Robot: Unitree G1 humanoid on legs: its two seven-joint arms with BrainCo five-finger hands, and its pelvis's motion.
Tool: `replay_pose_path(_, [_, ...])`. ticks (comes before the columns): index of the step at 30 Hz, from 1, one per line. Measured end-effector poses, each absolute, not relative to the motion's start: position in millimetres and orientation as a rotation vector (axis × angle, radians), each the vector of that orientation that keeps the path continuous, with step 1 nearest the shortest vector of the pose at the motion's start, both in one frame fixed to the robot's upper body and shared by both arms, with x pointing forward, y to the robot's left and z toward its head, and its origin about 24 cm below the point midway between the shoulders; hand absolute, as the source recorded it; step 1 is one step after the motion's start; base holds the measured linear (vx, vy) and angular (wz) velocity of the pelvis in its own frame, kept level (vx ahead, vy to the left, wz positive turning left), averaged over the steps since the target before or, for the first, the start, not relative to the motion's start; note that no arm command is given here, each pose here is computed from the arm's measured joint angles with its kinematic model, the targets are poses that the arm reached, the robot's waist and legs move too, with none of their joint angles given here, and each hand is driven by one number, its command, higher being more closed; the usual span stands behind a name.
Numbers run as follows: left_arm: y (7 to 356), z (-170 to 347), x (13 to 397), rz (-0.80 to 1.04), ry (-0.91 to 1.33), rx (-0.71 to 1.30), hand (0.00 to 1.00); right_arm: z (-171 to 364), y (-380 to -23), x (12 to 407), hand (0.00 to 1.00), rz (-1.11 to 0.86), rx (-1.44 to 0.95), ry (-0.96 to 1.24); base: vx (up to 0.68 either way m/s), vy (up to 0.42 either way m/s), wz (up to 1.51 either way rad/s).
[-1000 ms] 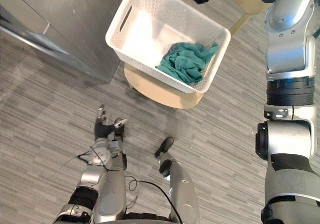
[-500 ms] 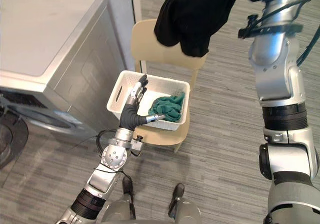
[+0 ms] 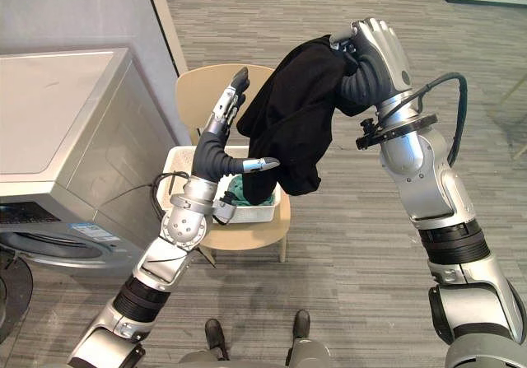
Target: Pick up the laundry basket with both hands and put the clothes into the washing machine.
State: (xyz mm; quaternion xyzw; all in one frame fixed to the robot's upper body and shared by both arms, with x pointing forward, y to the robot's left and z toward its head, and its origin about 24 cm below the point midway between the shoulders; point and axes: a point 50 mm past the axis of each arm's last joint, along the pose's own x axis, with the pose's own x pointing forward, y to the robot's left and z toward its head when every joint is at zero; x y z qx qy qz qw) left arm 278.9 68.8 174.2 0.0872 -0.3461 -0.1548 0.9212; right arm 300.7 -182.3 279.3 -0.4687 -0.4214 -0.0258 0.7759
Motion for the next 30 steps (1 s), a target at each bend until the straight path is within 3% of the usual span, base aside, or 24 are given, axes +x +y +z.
replay_pose_path(6, [81, 170, 294, -0.362, -0.651, 0.273, 0.00, 277, -181, 301, 1.00, 0.002, -1.000, -0.885, 0.02, -0.004, 0.00])
replay_pose_path(13, [93, 130, 312, -0.516, -0.365, 0.360, 0.00, 259, -183, 305, 1.00, 0.040, -1.013, -0.784, 0.05, -0.006, 0.03])
replay_pose_path(21, [73, 112, 333, -0.372, -0.270, 0.461, 0.00, 250, -173, 298, 1.00, 0.070, -0.948, -0.780, 0.03, -0.001, 0.07])
replay_pose_path(30, [63, 119, 339, -0.423, -0.267, 0.418, 0.00, 248, -166, 294, 1.00, 0.112, -0.886, -0.787, 0.01, -0.002, 0.03])
